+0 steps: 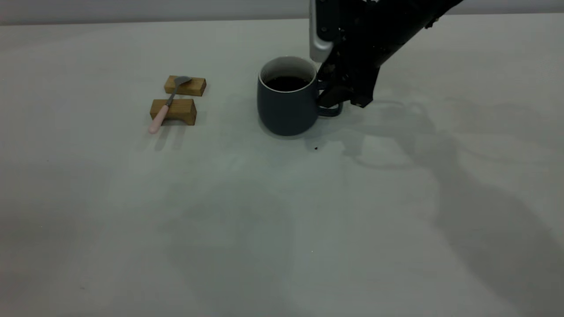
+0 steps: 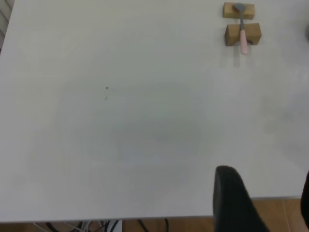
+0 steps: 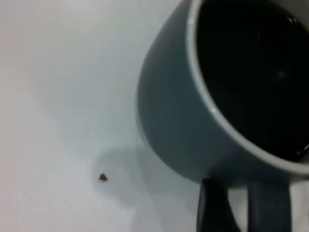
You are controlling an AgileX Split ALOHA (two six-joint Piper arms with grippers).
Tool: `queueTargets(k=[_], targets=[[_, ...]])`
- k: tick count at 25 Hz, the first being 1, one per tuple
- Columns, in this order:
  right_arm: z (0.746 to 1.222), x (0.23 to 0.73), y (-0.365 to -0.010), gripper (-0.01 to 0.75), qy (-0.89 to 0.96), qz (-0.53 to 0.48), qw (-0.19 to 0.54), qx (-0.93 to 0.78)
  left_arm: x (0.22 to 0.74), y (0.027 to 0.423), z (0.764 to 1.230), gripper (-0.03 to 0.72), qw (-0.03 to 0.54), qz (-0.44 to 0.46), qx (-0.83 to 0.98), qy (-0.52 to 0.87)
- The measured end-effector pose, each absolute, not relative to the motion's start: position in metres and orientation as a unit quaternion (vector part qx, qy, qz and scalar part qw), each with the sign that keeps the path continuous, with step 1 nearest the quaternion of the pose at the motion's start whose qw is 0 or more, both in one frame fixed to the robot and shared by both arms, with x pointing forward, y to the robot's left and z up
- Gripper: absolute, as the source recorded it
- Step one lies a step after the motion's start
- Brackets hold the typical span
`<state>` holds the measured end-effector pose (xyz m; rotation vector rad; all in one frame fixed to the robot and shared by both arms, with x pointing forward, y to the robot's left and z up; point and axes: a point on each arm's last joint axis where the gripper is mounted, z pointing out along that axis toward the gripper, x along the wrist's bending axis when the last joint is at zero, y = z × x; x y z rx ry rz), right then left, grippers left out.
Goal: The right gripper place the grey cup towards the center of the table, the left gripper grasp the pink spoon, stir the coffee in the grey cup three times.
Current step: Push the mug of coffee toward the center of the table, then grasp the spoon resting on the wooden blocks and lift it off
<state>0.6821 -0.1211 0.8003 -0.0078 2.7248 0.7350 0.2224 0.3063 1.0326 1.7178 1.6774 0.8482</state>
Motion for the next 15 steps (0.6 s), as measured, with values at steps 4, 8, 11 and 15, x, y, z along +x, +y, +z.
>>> queueTargets(k=[4,8,11,15], targets=[[0.817,0.684,-0.129,0.461,0.947,0.279,0.137,0.078,0.222,0.306,1.033,0.415,0.293,0.318,0.645,0.63],[0.869,0.681,-0.147,0.453,0.92,0.315,0.094,0.211,0.222,0.306,1.033,0.415,0.293,0.318,0.645,0.63],[0.913,0.663,-0.153,0.452,0.867,0.344,0.002,0.36,0.222,0.306,1.033,0.415,0.293,0.318,0.645,0.63],[0.975,0.62,-0.161,0.452,0.828,0.304,-0.068,0.466,0.222,0.306,1.033,0.415,0.293,0.318,0.645,0.63]])
